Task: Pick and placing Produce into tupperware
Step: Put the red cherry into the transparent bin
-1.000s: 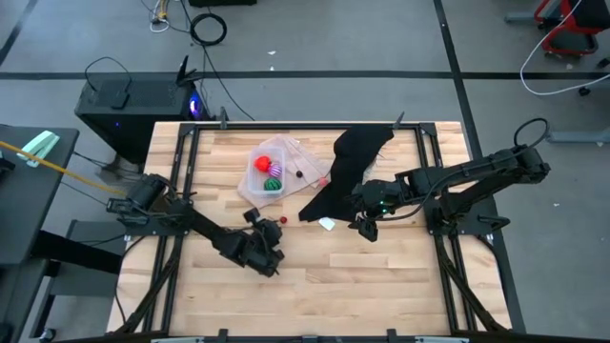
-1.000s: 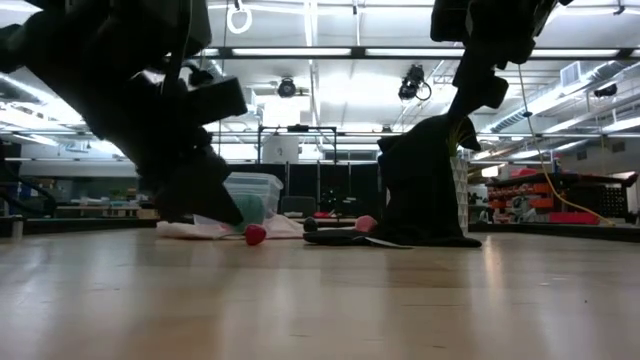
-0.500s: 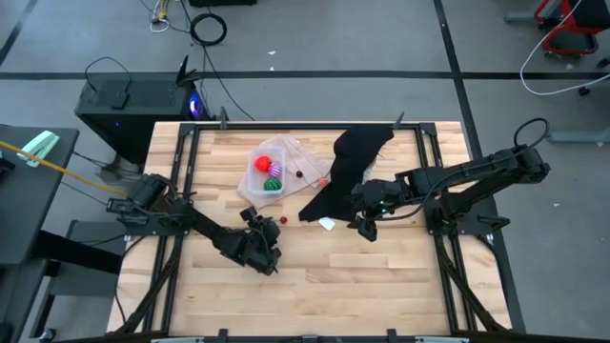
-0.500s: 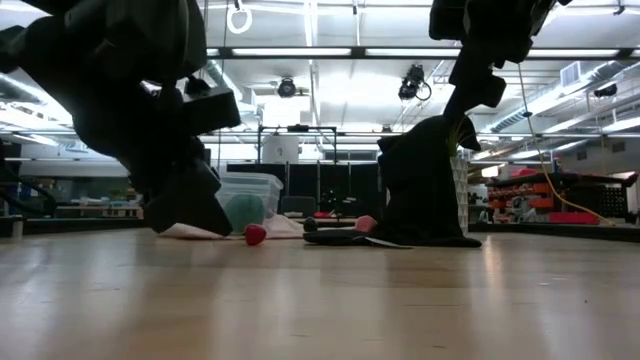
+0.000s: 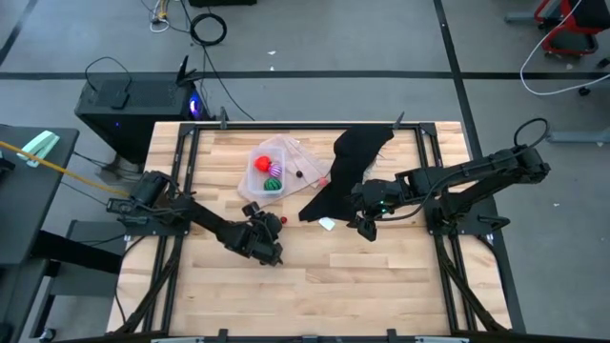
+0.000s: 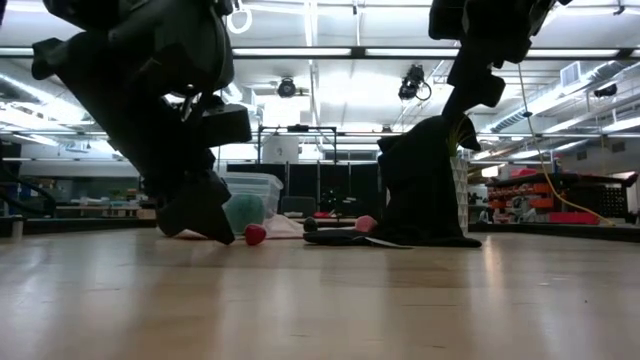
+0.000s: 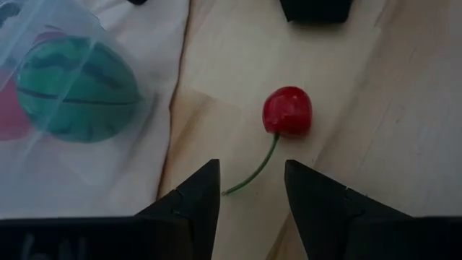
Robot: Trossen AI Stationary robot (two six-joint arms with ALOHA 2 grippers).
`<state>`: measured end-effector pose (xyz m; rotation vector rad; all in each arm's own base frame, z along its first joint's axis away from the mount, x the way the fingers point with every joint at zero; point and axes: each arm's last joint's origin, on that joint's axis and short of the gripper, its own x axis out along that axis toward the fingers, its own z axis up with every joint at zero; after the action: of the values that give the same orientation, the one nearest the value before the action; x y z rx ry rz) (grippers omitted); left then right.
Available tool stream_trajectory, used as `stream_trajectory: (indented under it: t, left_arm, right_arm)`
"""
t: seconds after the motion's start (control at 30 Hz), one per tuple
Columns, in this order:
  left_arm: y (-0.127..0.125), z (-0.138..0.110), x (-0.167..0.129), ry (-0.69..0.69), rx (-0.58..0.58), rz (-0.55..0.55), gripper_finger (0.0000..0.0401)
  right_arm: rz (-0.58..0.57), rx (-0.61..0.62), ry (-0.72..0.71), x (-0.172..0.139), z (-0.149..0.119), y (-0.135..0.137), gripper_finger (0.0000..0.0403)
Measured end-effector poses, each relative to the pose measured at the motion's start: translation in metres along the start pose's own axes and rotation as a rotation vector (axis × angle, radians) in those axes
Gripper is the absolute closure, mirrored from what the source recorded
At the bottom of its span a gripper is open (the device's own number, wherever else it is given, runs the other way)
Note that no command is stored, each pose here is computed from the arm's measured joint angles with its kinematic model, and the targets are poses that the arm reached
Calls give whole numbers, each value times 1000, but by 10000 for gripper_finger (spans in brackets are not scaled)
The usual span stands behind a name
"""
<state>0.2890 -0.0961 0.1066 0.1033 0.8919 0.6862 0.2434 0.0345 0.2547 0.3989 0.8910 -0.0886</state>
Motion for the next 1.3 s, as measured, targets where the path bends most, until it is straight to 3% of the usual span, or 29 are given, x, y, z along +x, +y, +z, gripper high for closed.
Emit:
stream_trajectory:
  t: [0.57,0.8,1.3]
  left_arm:
    - [-8,-3,10,-14,-11,-2,259]
    - [-6,-2,14,20,66,-26,278]
    - [-7,-3,15,40,77,-53,392]
  right_arm:
    - [12,-4,-29,0,3,1,144]
    - [12,-4,-31,0,3,1,144]
    - [5,-4,-34,0,3,1,144]
